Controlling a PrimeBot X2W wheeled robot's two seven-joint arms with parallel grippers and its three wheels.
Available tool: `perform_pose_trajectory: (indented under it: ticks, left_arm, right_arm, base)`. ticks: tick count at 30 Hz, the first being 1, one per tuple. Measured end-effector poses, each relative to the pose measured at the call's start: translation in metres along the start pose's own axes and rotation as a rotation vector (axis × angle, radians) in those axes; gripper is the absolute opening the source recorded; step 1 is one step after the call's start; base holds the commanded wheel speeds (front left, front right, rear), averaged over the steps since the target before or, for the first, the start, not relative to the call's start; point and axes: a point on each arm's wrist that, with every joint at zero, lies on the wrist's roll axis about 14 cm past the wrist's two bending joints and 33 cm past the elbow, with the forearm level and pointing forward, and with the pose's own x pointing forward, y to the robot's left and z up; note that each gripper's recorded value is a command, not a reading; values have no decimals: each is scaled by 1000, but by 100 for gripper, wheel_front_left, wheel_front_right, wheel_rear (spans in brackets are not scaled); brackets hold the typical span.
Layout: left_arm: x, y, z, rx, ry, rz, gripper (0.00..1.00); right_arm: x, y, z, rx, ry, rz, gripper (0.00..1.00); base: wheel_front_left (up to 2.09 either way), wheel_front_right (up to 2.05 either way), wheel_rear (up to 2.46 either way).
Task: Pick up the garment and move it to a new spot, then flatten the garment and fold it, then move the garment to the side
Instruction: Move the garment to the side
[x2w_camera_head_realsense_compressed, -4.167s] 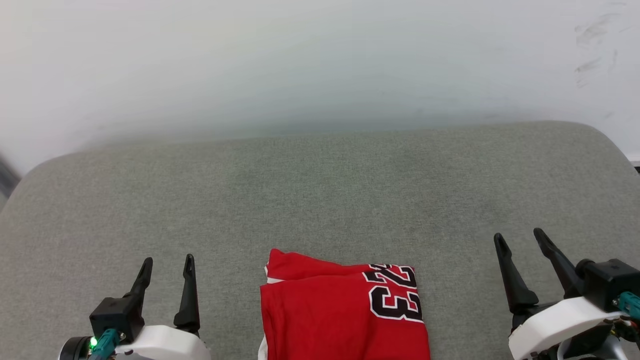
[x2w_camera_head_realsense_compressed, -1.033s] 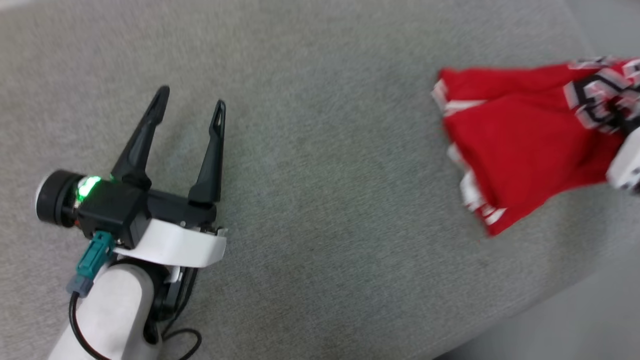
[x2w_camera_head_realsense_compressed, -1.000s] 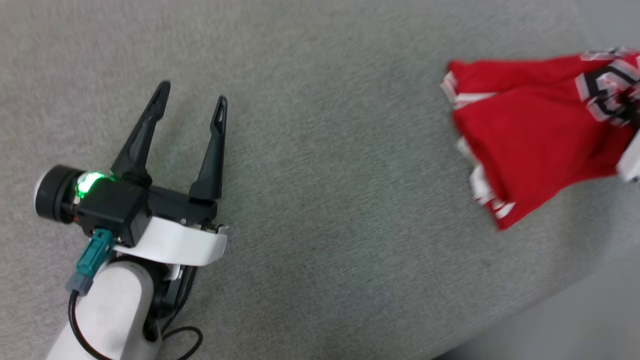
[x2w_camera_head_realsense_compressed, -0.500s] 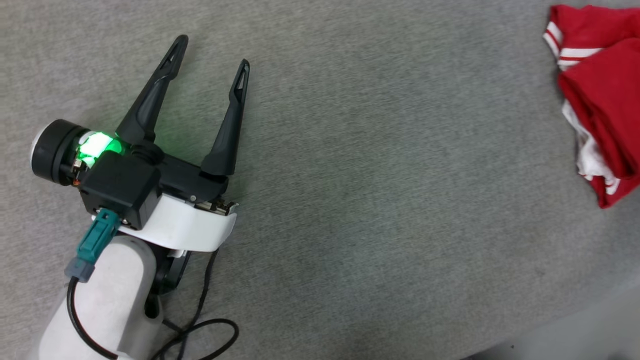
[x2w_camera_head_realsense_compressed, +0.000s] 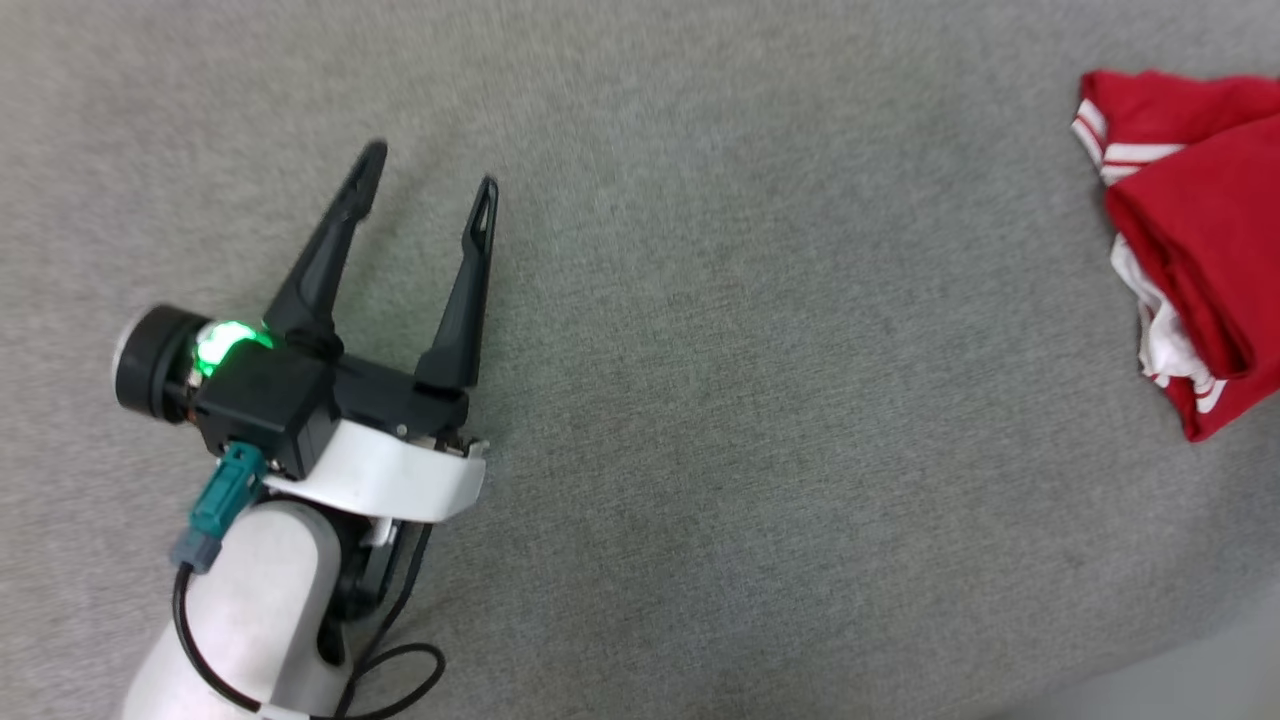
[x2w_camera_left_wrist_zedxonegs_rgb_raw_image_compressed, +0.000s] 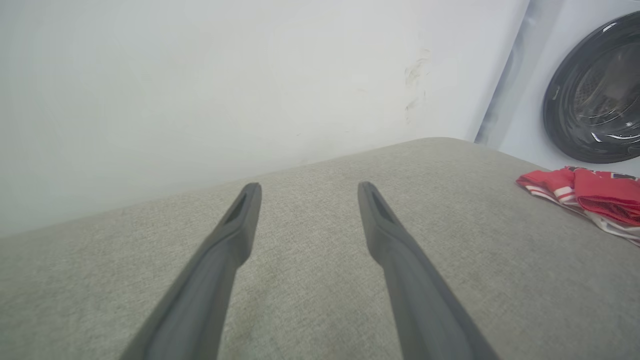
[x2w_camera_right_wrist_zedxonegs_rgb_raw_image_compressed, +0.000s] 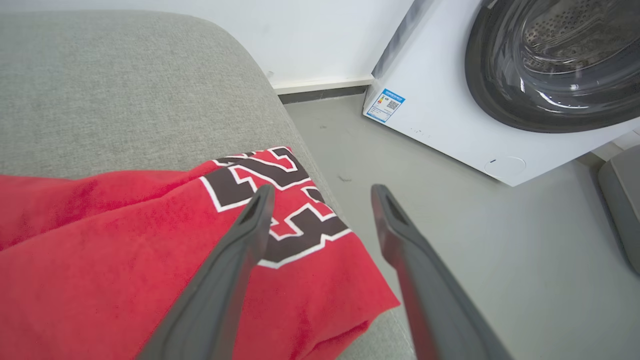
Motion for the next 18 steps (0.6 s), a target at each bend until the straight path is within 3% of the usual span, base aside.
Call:
perform_pose_trajectory:
  ticks: [11, 18]
  left_arm:
    - [-45, -7, 38, 10, 2, 107, 100]
    - [-82, 1, 59, 32, 2, 203, 100]
  right_arm:
    - [-67, 14, 22, 38, -200, 87, 100]
    - [-118, 53, 34, 116, -292, 209, 100]
  base:
    - [0, 0, 0]
    - [0, 0, 0]
